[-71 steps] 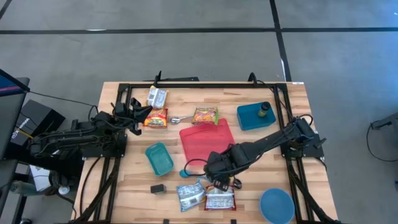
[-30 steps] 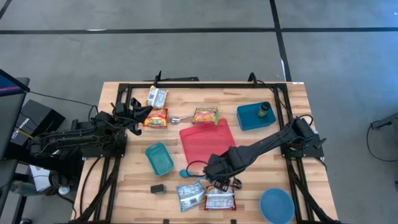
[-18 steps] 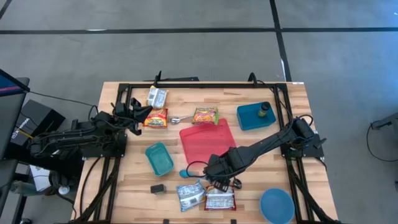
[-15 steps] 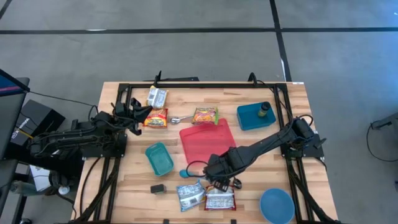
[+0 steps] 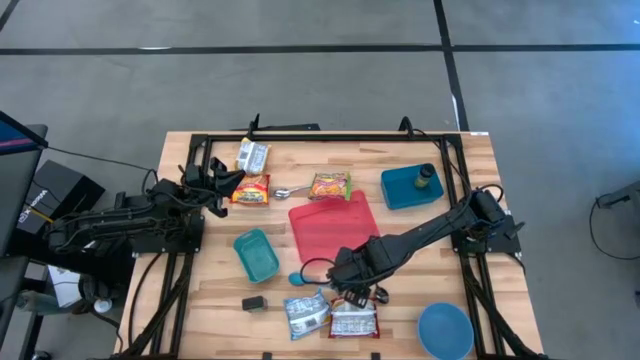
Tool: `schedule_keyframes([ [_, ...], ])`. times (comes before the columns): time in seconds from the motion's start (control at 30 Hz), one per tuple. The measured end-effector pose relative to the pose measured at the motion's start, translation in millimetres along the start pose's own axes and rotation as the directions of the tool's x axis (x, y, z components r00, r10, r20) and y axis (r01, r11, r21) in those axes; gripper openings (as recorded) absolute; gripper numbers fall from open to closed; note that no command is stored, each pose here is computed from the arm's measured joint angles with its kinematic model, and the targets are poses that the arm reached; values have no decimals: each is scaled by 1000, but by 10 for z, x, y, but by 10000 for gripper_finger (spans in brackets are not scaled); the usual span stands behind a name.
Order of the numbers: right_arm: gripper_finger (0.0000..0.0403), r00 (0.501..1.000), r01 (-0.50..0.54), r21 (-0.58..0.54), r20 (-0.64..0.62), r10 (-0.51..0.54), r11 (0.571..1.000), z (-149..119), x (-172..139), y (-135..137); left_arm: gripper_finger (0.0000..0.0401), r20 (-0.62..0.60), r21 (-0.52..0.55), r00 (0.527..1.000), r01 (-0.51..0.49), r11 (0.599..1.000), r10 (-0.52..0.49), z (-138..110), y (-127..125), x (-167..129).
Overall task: Pick & Place Food Item
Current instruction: Put the yellow seasoning bottle into the blue bin
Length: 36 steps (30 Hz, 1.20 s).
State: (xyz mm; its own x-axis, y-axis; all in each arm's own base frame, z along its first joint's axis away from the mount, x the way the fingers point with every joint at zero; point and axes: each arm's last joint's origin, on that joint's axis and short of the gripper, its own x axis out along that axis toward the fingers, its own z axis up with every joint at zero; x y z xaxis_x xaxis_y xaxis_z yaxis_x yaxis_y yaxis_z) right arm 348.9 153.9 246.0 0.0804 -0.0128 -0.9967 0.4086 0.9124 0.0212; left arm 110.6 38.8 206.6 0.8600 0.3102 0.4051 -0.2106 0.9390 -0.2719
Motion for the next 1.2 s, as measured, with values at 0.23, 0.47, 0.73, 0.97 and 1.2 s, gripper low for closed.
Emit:
schedule_keyframes([
  [0.23,276,1000,-1,0,0,1,1000,-9,-1,9,12,0,0,1000,0,1000,0,0,0,0],
  [0.47,276,1000,-10,0,7,10,1000,-34,-3,46,12,0,0,1000,0,1000,0,0,0,0],
  [0.73,276,999,-15,17,-51,16,1000,-60,258,-22,12,0,-29,1000,0,1000,0,0,0,0],
  [0.97,276,998,-1,29,-60,2,1000,-46,293,-78,12,0,-29,1000,0,1000,0,1,0,0],
  [1.2,276,999,-31,15,-26,32,999,-20,293,-44,12,0,-29,1000,0,1000,0,0,0,0],
])
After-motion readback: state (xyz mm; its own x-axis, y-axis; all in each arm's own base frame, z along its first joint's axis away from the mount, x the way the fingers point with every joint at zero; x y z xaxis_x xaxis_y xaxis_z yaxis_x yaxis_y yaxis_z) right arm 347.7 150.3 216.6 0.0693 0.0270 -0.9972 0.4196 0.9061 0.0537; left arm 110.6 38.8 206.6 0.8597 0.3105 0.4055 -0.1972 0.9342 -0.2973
